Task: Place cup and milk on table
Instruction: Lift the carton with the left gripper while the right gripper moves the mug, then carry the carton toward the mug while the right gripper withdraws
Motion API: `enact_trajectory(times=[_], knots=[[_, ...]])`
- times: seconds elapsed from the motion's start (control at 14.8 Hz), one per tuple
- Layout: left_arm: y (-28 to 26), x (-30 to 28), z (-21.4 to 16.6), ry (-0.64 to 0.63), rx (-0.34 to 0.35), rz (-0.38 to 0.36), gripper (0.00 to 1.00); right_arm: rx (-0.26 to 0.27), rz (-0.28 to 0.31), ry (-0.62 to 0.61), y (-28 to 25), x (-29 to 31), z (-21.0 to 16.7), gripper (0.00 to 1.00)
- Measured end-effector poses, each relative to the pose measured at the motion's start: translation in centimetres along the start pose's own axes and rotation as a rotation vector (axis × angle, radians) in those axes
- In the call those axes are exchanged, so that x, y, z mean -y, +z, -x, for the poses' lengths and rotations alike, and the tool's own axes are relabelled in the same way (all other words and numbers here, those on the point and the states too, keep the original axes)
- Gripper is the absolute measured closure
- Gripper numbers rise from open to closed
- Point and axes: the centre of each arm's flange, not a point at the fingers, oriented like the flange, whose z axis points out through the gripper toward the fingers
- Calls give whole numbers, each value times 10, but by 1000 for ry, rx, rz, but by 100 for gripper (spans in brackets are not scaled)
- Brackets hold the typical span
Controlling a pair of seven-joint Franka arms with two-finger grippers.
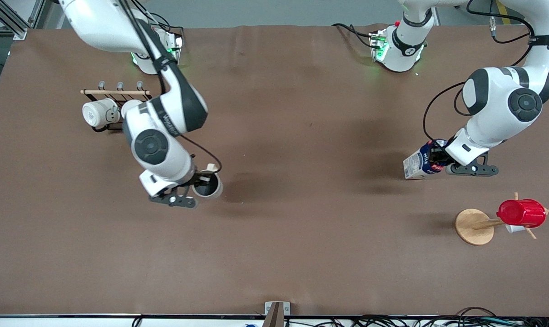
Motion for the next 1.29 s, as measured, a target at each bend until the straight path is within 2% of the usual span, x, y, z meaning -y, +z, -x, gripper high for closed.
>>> enact_trajectory(times=[0.2,0.54,0.74,0.81,0.88,1.08,1.15,1.22,1.29], knots=[[-5,0,-1,0,-12,-1,62,-23,-24,6,21,42,23,96],[-19,-6,-1,11,-32,-2,88,-57,-55,9,75,83,46,96],[-34,-21,-2,33,-34,-1,89,-54,-53,3,90,89,51,93],[-40,-30,-3,35,-31,0,91,-53,-52,4,90,89,51,88],[-47,-38,-6,34,-31,1,95,-54,-51,6,90,88,50,80],[-64,-58,-13,33,-56,9,96,-44,-32,20,80,81,45,52],[-69,-65,-15,21,-64,14,97,-42,-24,30,65,75,41,45],[-73,-72,-17,15,-73,18,97,-44,-19,47,43,64,34,32],[-76,-80,-19,20,-80,24,98,-55,-17,73,15,46,24,23]])
